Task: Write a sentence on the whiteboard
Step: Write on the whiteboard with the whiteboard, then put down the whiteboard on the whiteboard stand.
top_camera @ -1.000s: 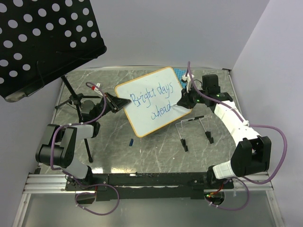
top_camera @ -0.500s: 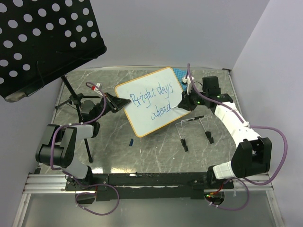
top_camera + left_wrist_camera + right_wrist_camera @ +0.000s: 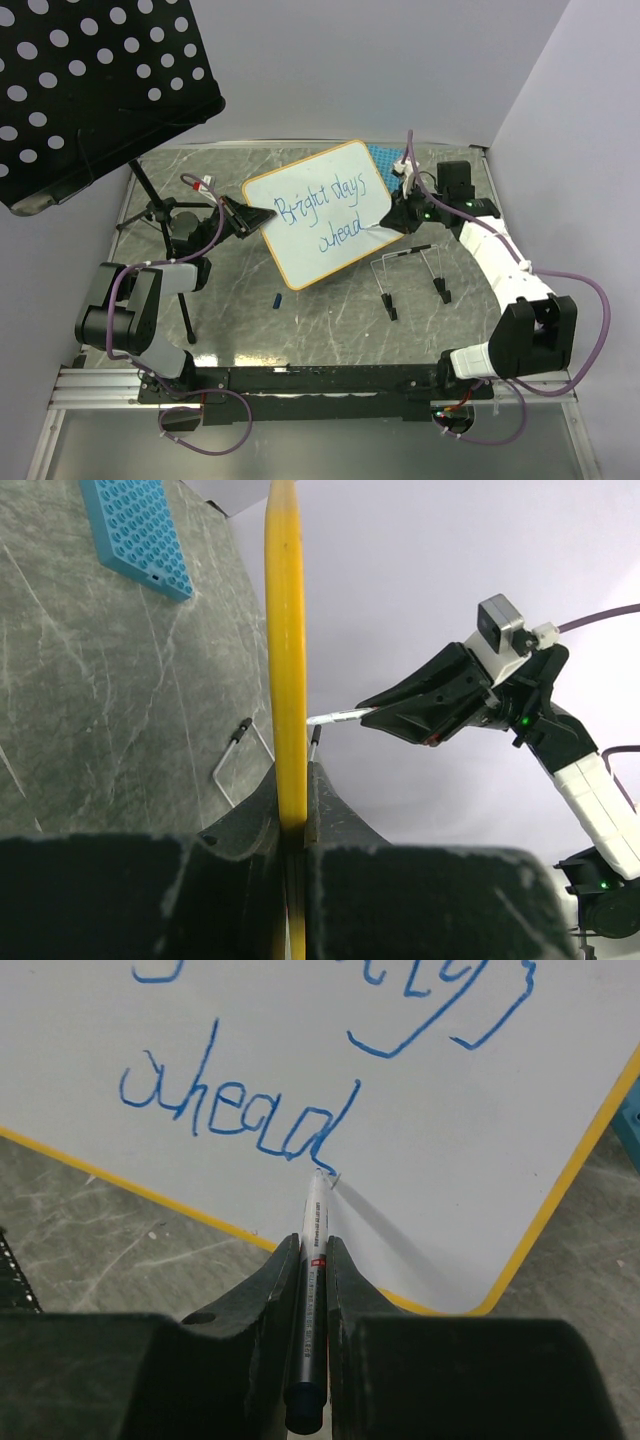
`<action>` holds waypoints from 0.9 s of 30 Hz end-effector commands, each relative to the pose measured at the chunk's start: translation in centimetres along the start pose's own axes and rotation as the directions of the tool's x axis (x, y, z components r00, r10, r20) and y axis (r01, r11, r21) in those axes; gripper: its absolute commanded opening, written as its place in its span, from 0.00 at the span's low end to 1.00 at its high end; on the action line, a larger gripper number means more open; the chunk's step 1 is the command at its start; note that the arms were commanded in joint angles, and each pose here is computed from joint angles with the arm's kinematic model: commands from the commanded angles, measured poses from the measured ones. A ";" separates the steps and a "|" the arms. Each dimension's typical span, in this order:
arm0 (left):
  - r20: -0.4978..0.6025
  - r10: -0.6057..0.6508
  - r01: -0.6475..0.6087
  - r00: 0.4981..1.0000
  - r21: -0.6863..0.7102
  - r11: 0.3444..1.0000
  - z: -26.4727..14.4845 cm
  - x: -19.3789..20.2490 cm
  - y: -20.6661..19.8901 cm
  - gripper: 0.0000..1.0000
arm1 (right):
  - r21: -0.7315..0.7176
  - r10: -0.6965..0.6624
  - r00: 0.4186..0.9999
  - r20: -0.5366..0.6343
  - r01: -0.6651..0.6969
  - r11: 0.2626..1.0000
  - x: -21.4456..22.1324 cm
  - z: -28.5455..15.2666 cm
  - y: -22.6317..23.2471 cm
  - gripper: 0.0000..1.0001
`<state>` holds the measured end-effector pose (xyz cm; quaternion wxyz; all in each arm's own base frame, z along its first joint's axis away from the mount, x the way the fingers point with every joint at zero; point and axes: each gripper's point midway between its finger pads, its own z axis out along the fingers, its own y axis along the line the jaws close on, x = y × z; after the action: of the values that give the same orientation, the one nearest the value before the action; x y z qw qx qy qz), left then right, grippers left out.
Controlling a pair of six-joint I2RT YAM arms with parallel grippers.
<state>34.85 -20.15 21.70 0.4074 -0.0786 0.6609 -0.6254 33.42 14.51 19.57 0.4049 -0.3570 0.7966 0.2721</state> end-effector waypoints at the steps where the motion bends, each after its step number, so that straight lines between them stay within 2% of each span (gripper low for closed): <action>1: 0.176 0.261 -0.308 0.949 0.346 0.886 -0.9 -3.3 -11.0 0.01 | -0.037 -0.088 0.984 0.158 0.095 0.995 -5.5 -3.0 2.2 0.00; 6: 0.177 0.266 -0.313 0.948 0.351 0.883 -0.9 -3.3 -11.4 0.01 | -0.036 -0.101 0.968 0.232 0.113 0.993 -7.5 -4.9 3.2 0.00; 10: 0.176 0.279 -0.325 0.944 0.352 0.878 -1.0 -3.3 -11.6 0.01 | -0.013 -0.083 0.961 0.265 0.089 0.996 -7.8 -6.3 2.5 0.00; 14: 0.179 0.310 -0.355 0.934 0.345 0.869 -1.3 -3.2 -12.3 0.01 | -0.004 -0.065 0.936 0.346 0.071 0.997 -8.7 -8.9 2.3 0.00; 21: 0.199 0.370 -0.418 0.907 0.345 0.840 -1.2 -3.9 -13.9 0.01 | 0.080 -0.035 0.897 0.440 0.000 0.997 -8.4 -13.8 0.1 0.00; 27: 0.222 0.419 -0.474 0.880 0.379 0.795 -1.6 -4.1 -16.5 0.01 | 0.095 0.022 0.869 0.494 -0.080 0.992 -7.3 -16.6 -0.7 0.00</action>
<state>33.23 -20.37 28.31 0.4781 0.0205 0.6120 -0.6296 30.65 5.32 32.44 0.5870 -0.2327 0.7162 0.2973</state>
